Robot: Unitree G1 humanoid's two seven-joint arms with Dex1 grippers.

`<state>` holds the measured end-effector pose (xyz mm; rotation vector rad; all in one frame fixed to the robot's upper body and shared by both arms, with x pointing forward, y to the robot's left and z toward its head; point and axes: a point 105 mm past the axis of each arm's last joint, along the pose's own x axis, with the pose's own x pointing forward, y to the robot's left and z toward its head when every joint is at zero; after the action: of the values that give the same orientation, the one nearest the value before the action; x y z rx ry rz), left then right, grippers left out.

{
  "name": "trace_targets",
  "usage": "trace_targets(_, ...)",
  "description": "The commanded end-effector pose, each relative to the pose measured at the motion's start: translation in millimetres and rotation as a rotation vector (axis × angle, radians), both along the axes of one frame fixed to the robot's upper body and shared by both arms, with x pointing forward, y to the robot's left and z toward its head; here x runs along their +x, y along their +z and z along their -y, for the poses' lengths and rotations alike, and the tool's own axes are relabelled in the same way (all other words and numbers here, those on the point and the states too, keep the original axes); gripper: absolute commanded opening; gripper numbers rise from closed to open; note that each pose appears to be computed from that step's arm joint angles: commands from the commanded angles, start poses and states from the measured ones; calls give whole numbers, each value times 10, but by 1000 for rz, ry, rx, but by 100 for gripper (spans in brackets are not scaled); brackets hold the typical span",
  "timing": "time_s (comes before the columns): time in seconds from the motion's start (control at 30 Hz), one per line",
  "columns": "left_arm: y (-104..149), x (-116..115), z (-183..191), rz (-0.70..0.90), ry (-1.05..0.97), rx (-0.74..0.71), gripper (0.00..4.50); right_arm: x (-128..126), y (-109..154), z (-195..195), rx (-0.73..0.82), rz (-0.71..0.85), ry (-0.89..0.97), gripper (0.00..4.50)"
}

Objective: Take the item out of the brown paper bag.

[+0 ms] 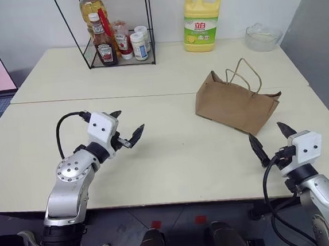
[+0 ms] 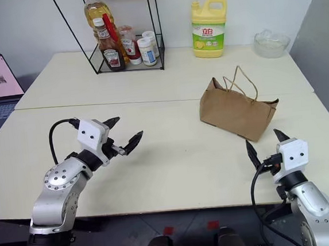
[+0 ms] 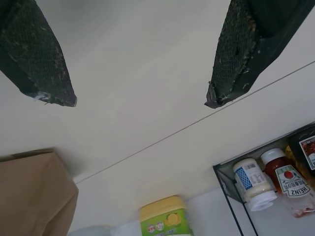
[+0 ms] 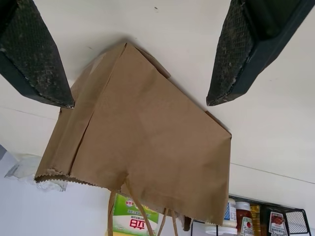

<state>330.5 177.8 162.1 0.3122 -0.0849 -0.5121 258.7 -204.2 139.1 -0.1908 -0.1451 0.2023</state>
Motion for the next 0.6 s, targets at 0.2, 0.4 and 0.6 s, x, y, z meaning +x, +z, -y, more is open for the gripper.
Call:
trace_targets(0.2,84,-31,11,39,-14,10,448,-22,53,-30,-11,25,27,450)
trace_targets(0.4,45,-61,30,36,-15,13,448,-27,48,-40,-16,19,34,450)
trace_targets(0.6,-35,-92,30,9,34,-18,448,1,104,-37,-21,23,36,450)
